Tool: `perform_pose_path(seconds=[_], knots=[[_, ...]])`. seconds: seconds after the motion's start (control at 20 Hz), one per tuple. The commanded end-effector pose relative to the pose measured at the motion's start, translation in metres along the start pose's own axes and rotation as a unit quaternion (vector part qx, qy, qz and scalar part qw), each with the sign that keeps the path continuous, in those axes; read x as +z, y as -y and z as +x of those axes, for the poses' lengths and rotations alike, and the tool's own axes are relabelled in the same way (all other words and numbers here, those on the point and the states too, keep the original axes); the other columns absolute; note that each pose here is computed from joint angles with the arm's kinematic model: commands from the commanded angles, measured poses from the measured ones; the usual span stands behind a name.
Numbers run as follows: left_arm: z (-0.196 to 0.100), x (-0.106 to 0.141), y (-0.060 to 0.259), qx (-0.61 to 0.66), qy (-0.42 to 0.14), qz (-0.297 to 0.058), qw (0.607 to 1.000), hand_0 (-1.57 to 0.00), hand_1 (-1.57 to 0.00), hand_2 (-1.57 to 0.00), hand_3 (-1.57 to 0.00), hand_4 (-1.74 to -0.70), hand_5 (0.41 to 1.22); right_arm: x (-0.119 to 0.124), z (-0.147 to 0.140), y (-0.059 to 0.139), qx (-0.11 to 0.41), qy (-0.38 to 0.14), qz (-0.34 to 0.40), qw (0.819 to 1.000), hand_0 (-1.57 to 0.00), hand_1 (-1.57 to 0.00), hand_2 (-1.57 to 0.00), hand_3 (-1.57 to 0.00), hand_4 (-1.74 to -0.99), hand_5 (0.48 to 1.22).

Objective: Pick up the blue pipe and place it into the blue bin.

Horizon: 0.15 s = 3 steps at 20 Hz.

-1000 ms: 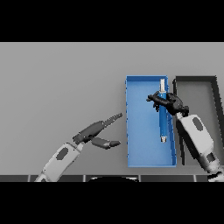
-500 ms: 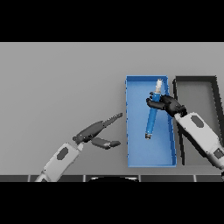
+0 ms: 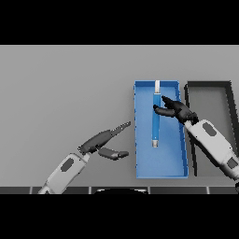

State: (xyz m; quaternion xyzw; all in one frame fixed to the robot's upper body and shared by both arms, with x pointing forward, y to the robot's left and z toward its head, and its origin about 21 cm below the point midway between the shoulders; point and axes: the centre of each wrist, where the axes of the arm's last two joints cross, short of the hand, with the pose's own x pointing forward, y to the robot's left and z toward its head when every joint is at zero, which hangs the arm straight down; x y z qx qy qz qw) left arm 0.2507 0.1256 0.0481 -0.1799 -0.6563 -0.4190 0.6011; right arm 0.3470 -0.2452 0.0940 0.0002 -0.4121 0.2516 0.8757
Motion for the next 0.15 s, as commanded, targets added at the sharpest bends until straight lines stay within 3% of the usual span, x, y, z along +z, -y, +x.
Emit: perform_pose_path(seconds=[0.0,0.1], knots=[[-0.0015,0.0006,0.0029,0.003,0.002,-0.001,1.000,0.00,0.00,0.00,0.00,-0.83,0.472,-0.0013,-0.0027,-0.0037,-0.003,-0.002,0.002,1.000,-0.02,-0.01,-0.01,-0.01,-1.186,0.766],[-0.0051,0.0026,0.0077,0.000,0.001,-0.002,1.000,0.00,0.00,0.00,0.00,-0.83,0.474,0.0004,-0.0021,-0.0020,0.001,-0.004,0.004,1.000,-0.02,-0.01,-0.01,-0.01,-1.186,0.769]])
